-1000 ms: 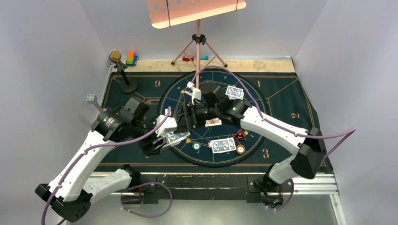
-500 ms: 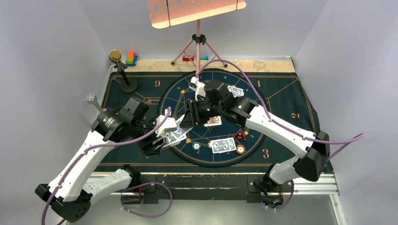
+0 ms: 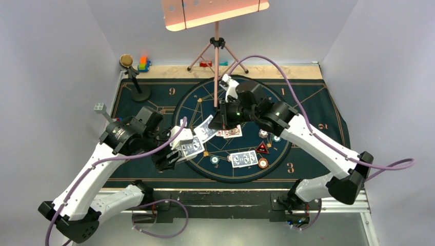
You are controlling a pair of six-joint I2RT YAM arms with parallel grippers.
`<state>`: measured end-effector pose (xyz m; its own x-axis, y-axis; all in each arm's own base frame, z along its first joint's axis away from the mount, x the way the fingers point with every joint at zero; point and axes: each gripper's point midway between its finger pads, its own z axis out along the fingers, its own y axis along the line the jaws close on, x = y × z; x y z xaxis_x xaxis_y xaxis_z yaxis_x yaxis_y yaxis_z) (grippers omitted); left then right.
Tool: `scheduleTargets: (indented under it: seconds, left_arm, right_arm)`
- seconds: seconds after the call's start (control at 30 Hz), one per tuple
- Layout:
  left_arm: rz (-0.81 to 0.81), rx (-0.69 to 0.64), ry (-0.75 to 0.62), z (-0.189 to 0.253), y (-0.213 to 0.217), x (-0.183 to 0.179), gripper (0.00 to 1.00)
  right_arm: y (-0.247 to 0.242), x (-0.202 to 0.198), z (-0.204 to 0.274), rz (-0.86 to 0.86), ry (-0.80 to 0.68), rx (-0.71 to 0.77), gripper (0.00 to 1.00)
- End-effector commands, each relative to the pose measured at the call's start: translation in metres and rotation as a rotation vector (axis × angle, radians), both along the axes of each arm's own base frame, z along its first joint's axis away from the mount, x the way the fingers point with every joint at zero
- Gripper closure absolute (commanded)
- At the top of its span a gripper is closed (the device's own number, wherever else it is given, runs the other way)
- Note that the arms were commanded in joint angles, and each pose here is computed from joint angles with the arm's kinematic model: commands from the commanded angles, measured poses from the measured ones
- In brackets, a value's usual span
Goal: Distribute texas hold em gaming equipment
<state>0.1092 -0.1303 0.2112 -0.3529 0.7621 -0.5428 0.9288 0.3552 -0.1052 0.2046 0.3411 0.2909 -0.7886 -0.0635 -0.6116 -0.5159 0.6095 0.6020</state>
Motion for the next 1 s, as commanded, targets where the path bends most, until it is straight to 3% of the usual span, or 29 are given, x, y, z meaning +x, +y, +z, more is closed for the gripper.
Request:
scheduleTargets:
  seconds: [0.0, 0.13, 0.27, 0.5, 0.7, 0.97]
  left_arm:
    - [-0.011, -0.048, -0.05, 0.012, -0.005, 0.004, 1.0]
    - [-0.013, -0.046, -0.05, 0.012, -0.004, 0.003, 1.0]
    - [-0.013, -0.048, -0.052, 0.013, -0.004, 0.003, 1.0]
    - [-0.012, -0.054, -0.051, 0.015, -0.004, 0.001, 1.0]
    - [-0.011, -0.052, -0.053, 0.014, -0.003, 0.0, 1.0]
    - [-0.014, -0.057, -0.05, 0.015, -0.004, 0.0, 1.0]
  right_arm:
    - [-0.026, 0.013, 0.03, -0.076, -0.085, 0.004, 0.93]
    - [-0.047, 0.024, 0.028, -0.143, -0.103, -0.048, 0.96]
    - [-0.065, 0.037, -0.005, -0.207, -0.091, -0.182, 1.0]
    - [-0.117, 0.074, -0.097, -0.404, -0.056, -0.644, 1.0]
    - [-0.165, 0.095, -0.105, -0.612, -0.132, -0.926, 1.0]
    - [-0.166, 0.108, -0.148, -0.655, -0.194, -1.229, 1.0]
